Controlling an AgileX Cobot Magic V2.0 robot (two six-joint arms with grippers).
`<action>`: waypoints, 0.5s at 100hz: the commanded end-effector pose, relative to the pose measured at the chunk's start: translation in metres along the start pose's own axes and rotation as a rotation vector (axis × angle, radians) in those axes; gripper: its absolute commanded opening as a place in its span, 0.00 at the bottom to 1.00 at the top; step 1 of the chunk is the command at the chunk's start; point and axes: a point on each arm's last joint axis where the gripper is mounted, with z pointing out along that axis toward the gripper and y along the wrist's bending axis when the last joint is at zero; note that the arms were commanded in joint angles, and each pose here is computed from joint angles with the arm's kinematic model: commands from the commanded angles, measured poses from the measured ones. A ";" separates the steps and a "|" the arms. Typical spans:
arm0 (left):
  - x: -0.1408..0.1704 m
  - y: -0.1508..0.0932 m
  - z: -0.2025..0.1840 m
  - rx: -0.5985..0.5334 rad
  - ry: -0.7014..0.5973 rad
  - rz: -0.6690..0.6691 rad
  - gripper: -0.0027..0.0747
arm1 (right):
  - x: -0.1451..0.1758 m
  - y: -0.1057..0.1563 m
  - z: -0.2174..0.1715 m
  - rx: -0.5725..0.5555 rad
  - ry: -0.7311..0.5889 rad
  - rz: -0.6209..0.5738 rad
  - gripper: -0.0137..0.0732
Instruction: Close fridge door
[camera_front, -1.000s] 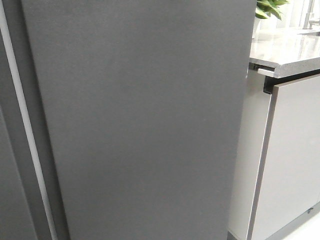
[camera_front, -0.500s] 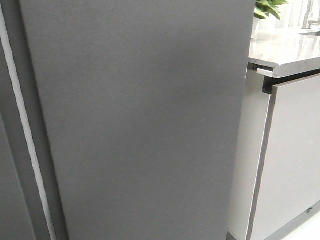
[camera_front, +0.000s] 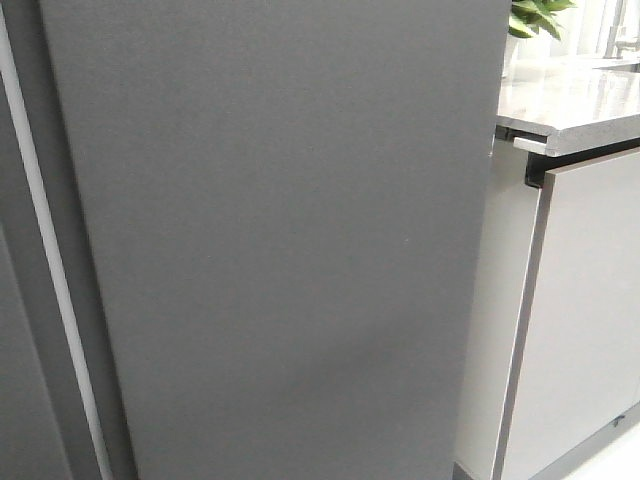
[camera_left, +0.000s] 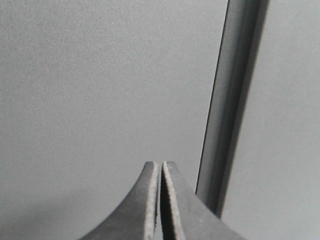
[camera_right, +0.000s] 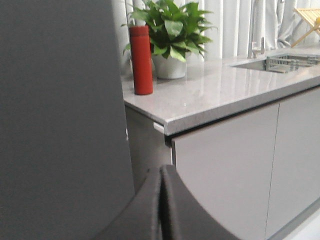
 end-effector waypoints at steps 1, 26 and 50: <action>0.005 0.000 0.000 0.011 -0.065 -0.008 0.01 | 0.002 -0.002 -0.003 0.013 -0.121 0.034 0.07; 0.005 0.000 0.000 0.011 -0.065 -0.008 0.01 | 0.035 -0.003 -0.001 0.015 -0.060 0.053 0.07; 0.005 0.000 0.000 0.011 -0.065 -0.008 0.01 | 0.033 -0.003 -0.001 0.013 -0.079 0.029 0.07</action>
